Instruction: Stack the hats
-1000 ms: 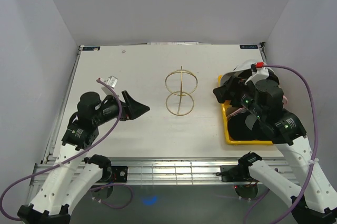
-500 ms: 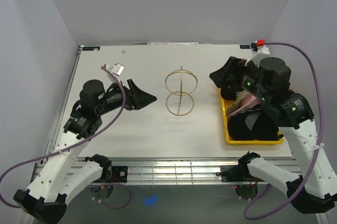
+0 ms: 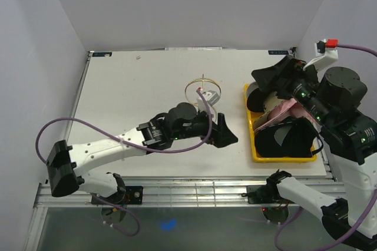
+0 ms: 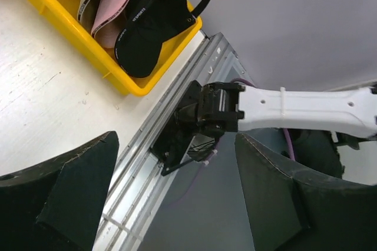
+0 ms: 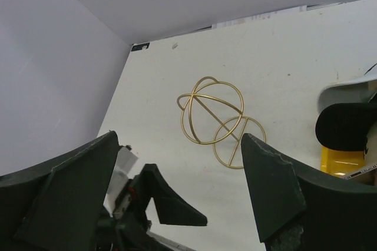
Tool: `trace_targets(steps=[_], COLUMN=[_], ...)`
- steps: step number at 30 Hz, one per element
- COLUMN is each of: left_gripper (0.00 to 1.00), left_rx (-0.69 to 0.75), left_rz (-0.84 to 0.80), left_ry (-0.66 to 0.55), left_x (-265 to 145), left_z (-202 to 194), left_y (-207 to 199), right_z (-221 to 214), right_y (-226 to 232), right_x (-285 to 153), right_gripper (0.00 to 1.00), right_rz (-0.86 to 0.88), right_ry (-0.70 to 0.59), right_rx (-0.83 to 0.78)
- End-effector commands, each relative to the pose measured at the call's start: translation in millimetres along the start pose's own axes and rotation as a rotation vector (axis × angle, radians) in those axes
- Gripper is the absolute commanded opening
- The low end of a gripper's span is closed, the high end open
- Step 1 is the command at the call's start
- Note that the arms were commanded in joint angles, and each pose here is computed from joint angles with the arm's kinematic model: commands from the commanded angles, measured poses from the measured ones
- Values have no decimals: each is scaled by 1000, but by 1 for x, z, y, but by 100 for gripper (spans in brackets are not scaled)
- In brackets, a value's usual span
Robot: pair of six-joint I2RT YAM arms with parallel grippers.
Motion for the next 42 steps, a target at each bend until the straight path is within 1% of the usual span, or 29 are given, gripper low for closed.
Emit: trace_targets(steps=[1, 2, 3, 4, 5, 6, 9, 13, 14, 15, 17, 18, 19, 28, 31, 32, 35, 36, 39, 42], left_gripper=[90, 90, 90, 90, 90, 90, 88, 83, 83, 80, 78, 77, 77, 74, 70, 67, 63, 59, 52, 51], left_rx=[79, 97, 112, 140, 154, 167, 244, 361, 361, 389, 405, 411, 414, 441, 436, 437, 429, 427, 419, 415], left_rz=[-41, -44, -20, 7, 12, 40, 49, 50, 49, 37, 25, 24, -10, 5, -2, -5, -9, -18, -32, -26], left_ry=[-116, -132, -106, -126, -147, -125, -133, -108, -101, -85, -63, -62, -49, -14, 4, 6, 15, 23, 28, 39], left_x=[35, 43, 61, 70, 78, 94, 114, 144, 148, 153, 164, 166, 168, 191, 195, 196, 197, 197, 200, 203], left_z=[19, 23, 15, 18, 24, 16, 17, 5, 3, 0, -5, -6, -9, -21, -25, -26, -29, -31, -32, -36], left_y=[-21, -29, -21, -17, -22, -11, -8, 10, 12, 13, 16, 17, 13, 30, 34, 34, 38, 38, 37, 42], right_z=[7, 0, -3, -5, -12, -14, -20, -25, -24, -26, -26, -27, -28, -34, -36, -37, -37, -37, -39, -40], right_y=[-11, -14, -16, -17, -20, -22, -27, -31, -31, -32, -33, -33, -35, -35, -37, -37, -38, -37, -38, -39], right_x=[-24, -23, -25, -31, -30, -31, -37, -43, -43, -43, -44, -45, -45, -41, -39, -38, -36, -36, -34, -33], right_gripper=[90, 90, 90, 90, 90, 90, 90, 90, 90, 90, 90, 90, 90, 90, 90, 89, 90, 90, 90, 90], right_rz=[-64, -75, -76, -74, -85, -90, -107, -121, -121, -128, -129, -131, -137, -133, -140, -144, -144, -142, -146, -150], right_ry=[-88, -76, -75, -82, -68, -64, -57, -50, -50, -40, -37, -35, -34, -10, -2, -1, 2, 3, 8, 13], right_rx=[42, 46, 51, 56, 56, 59, 53, 44, 44, 37, 33, 30, 28, 23, 18, 17, 15, 14, 12, 11])
Point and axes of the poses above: each gripper's point midway between its finger pads, its own x axis out along the fingers, its own y axis along the line the jaws close on, z = x × y, the point moved 4 cm from there along -x, back along the fingers, and after that the axes turned 5 degrees about -x, right-handed, at the moved point
